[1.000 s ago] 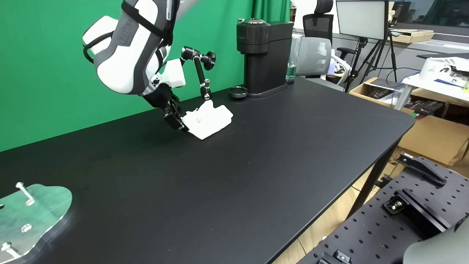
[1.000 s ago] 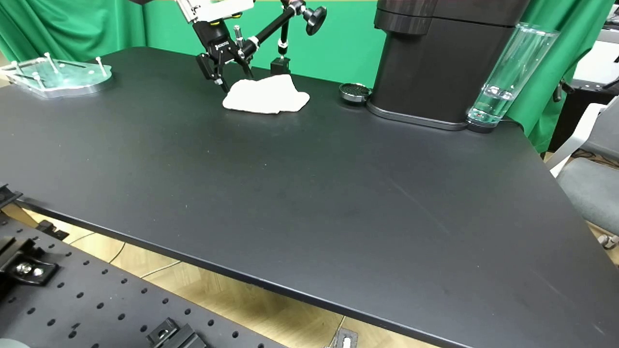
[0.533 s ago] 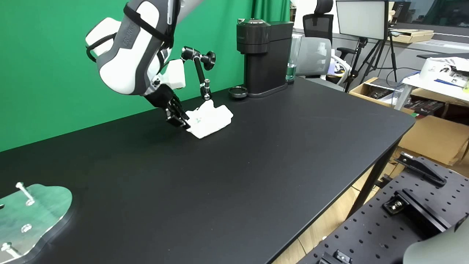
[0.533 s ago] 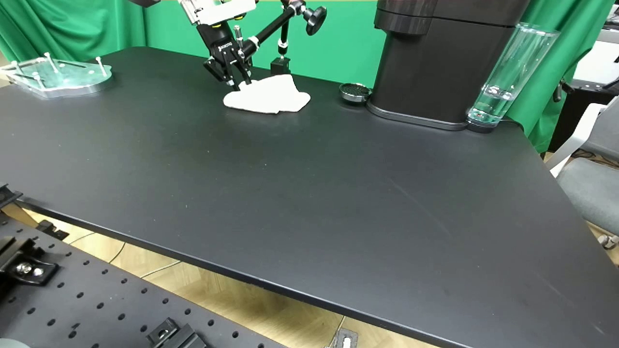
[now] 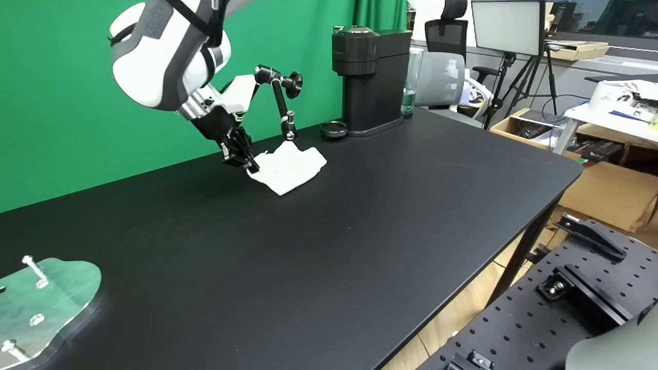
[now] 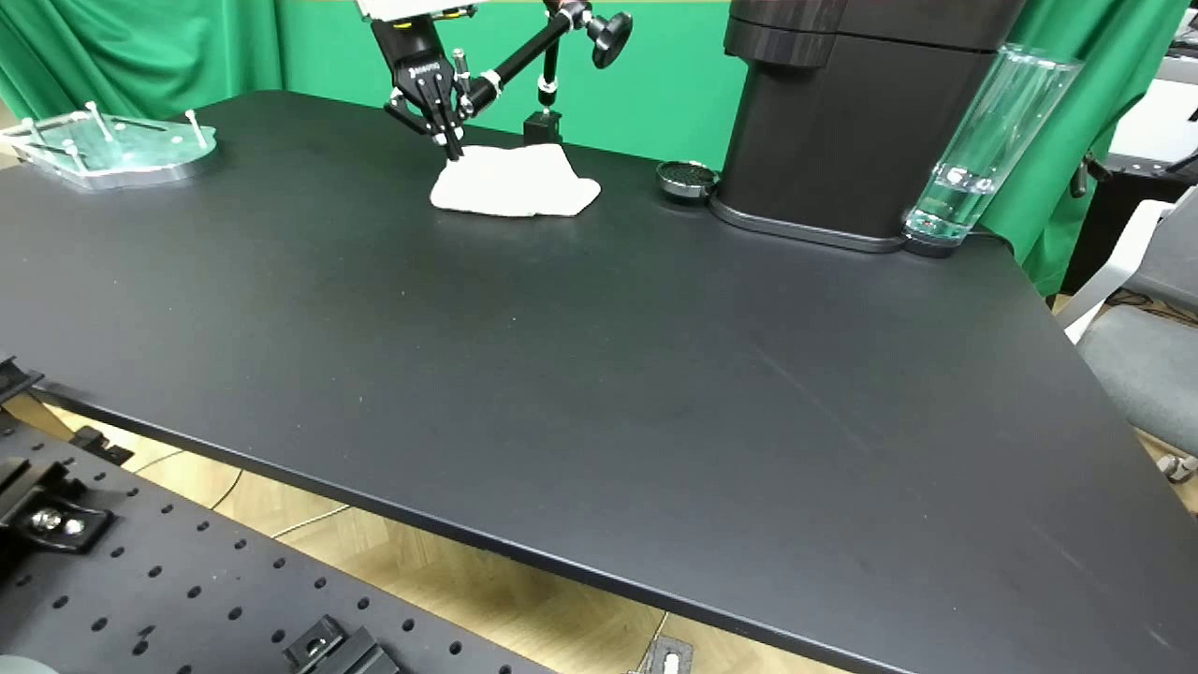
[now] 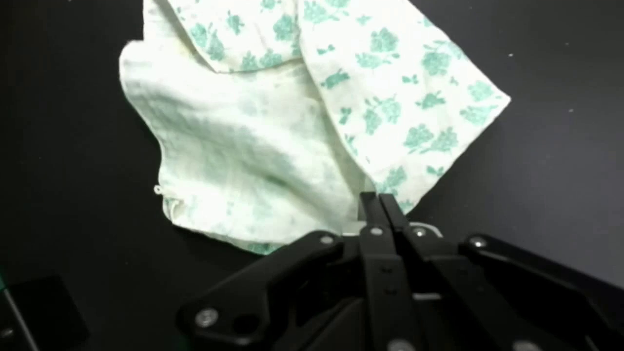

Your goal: Pick the cloth on the table and put it on the stand

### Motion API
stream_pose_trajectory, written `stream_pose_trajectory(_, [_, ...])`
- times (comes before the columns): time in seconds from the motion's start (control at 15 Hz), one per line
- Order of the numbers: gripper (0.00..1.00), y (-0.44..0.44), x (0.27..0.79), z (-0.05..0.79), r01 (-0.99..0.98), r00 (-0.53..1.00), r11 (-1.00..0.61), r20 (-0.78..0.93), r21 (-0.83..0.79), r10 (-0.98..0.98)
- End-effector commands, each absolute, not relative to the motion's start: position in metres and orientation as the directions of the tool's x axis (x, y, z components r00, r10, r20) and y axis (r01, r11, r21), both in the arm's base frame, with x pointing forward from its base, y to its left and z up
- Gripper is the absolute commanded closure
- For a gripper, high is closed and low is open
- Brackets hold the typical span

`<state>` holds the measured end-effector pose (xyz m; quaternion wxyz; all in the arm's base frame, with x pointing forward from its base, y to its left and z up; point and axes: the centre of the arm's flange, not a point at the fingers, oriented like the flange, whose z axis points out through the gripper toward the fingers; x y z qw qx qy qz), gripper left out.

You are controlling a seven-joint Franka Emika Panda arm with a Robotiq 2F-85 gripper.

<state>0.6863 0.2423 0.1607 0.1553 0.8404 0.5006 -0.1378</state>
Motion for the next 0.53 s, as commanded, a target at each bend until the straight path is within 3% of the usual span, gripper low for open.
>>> stream_pose_trajectory(0.0, [0.99, 0.253, 0.694, 0.214, 0.816, 0.567, -0.566, -0.358, 0.120, 0.742])
stream_pose_trajectory(0.47, [0.99, 0.238, 0.695, 0.332, 0.654, 0.757, -0.710, -0.242, 0.263, 0.607])
